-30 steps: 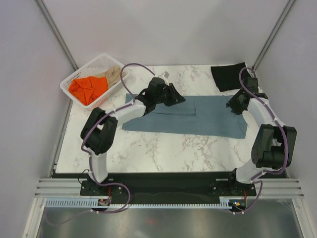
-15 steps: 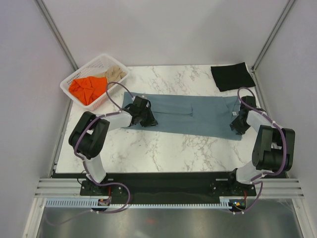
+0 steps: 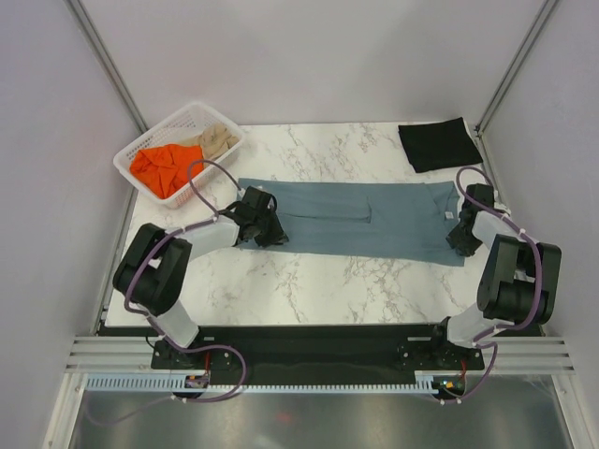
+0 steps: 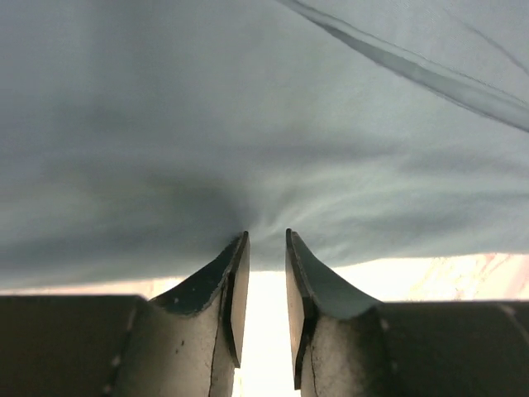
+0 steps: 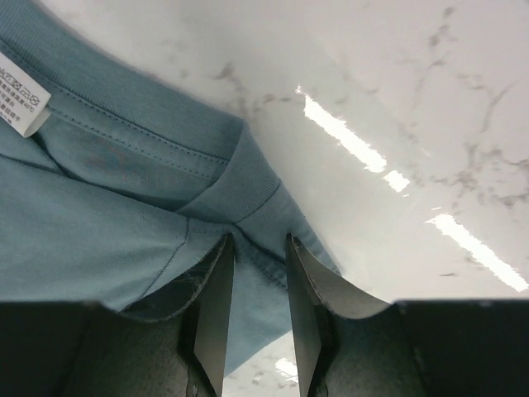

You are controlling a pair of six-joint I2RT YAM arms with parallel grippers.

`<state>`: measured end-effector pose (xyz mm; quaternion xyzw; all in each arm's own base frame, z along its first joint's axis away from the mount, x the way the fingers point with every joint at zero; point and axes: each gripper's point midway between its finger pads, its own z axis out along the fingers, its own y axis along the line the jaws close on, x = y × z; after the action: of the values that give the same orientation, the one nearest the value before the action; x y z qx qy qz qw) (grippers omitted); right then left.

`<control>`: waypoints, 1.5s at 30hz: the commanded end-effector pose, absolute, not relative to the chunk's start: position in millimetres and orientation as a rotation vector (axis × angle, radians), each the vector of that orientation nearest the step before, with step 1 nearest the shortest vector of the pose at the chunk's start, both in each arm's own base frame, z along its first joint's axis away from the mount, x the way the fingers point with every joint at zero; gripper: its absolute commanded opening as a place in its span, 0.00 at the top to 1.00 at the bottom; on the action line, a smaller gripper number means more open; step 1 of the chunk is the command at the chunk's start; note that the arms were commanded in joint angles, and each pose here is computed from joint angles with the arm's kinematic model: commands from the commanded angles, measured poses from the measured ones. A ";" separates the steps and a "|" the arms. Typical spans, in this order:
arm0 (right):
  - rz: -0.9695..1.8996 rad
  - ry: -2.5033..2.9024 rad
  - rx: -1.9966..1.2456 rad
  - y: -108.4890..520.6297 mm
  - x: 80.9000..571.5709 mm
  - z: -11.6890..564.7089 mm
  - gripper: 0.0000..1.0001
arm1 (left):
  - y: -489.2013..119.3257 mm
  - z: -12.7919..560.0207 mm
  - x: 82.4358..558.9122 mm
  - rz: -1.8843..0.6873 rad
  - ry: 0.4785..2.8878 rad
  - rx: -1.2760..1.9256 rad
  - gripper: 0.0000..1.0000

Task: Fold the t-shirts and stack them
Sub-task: Fold the tshirt

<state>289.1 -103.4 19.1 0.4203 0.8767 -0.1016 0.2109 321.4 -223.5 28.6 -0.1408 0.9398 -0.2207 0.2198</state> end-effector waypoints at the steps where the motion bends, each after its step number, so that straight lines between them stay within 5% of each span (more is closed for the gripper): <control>1: -0.420 2.390 1.185 -134.0 282.3 26.3 0.61 | -221.3 71.1 313.9 -0.688 2.541 -0.383 0.68; 11: -0.250 2.343 1.116 -126.8 322.2 68.6 0.60 | -170.5 67.5 318.5 -0.635 2.590 -0.404 0.70; 16: -0.143 2.317 1.070 -114.4 327.9 87.6 0.59 | -124.1 73.0 320.8 -0.502 2.538 -0.462 0.59; 34: 0.006 2.370 1.071 -91.1 325.5 64.8 0.58 | -92.3 35.5 314.7 -0.432 2.633 -0.453 0.56; 35: 0.000 2.372 1.073 -91.8 325.0 62.4 0.58 | -93.4 32.8 315.0 -0.440 2.644 -0.446 0.57; 39: -0.061 2.385 1.100 -98.3 317.4 52.0 0.59 | -93.1 28.9 310.9 -0.437 2.662 -0.462 0.95; 45: -0.167 2.426 1.154 -110.9 306.3 30.8 0.66 | -94.4 23.0 287.6 -0.458 2.687 -0.562 0.98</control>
<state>311.6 -98.1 42.1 0.4051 0.8836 -0.0301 0.2327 298.8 -92.3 20.6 -0.1860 0.9528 -0.1528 0.1849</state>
